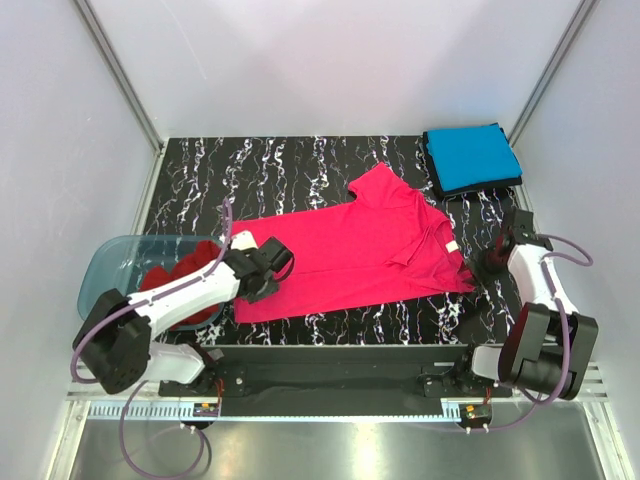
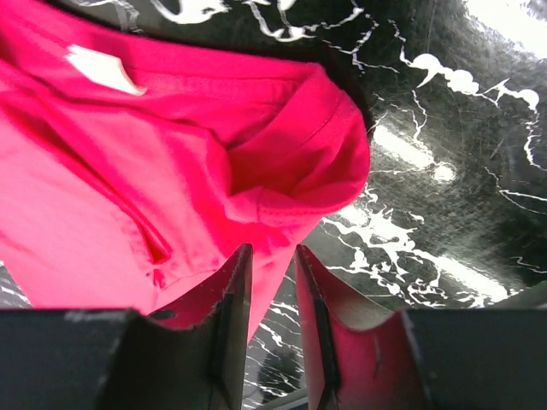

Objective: Fold and stack the t-shirts
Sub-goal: Fold the tshirt

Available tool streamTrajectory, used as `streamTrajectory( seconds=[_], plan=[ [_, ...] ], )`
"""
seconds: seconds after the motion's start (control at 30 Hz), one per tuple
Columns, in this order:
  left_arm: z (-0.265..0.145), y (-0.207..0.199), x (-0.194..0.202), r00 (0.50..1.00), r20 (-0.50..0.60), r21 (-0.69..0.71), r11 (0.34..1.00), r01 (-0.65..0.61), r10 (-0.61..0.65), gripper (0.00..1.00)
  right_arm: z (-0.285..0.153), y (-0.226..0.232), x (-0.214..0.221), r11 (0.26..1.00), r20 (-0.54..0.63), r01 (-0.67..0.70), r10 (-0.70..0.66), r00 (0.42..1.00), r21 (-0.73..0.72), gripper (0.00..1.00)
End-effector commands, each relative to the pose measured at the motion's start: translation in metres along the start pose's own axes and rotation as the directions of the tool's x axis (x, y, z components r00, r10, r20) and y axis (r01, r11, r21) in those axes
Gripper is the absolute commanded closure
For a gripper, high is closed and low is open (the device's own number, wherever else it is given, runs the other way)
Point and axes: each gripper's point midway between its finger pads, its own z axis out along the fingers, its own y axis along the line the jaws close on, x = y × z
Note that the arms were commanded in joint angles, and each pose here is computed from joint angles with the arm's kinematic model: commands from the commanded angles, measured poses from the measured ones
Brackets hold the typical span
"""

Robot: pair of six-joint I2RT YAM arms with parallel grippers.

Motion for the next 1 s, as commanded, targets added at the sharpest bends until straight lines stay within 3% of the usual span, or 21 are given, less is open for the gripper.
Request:
streamTrajectory(
  seconds=[0.0,0.2,0.33,0.4,0.47,0.5,0.57,0.97],
  plan=[
    [0.011,-0.001,0.005,1.0,0.003,-0.007,1.0,-0.022,0.022,0.65,0.013,0.0,0.003,0.997,-0.025,-0.075,0.075,0.997,0.012,0.66],
    [0.024,0.01,0.011,0.999,-0.001,-0.068,0.997,-0.044,0.044,0.65,0.027,-0.012,-0.008,0.992,0.032,-0.097,0.094,0.995,0.083,0.6],
    [0.029,0.019,0.015,0.998,-0.002,-0.098,0.994,-0.057,0.057,0.65,0.041,-0.01,-0.017,0.992,0.052,-0.088,0.083,0.995,0.092,0.62],
    [0.031,0.023,0.013,0.998,0.012,-0.113,0.992,-0.058,0.06,0.65,0.051,-0.008,-0.027,0.994,0.083,-0.061,0.053,0.995,0.091,0.69],
    [0.033,0.027,0.015,0.997,0.012,-0.131,0.989,-0.071,0.073,0.65,0.055,-0.01,-0.034,0.993,0.112,-0.044,0.032,0.993,0.108,0.8],
    [0.034,0.029,0.016,0.997,0.009,-0.14,0.987,-0.079,0.081,0.65,0.058,-0.011,-0.037,0.993,0.121,-0.016,0.002,0.993,0.115,0.91],
    [0.038,0.034,0.02,0.996,-0.001,-0.157,0.984,-0.088,0.089,0.65,0.06,-0.015,-0.04,0.991,0.133,-0.002,-0.016,0.991,0.133,1.0],
    [0.047,0.055,0.025,0.991,-0.014,-0.264,0.956,-0.131,0.132,0.66,0.032,-0.026,-0.067,0.971,0.28,0.124,-0.18,0.943,0.205,1.0]
  ],
)
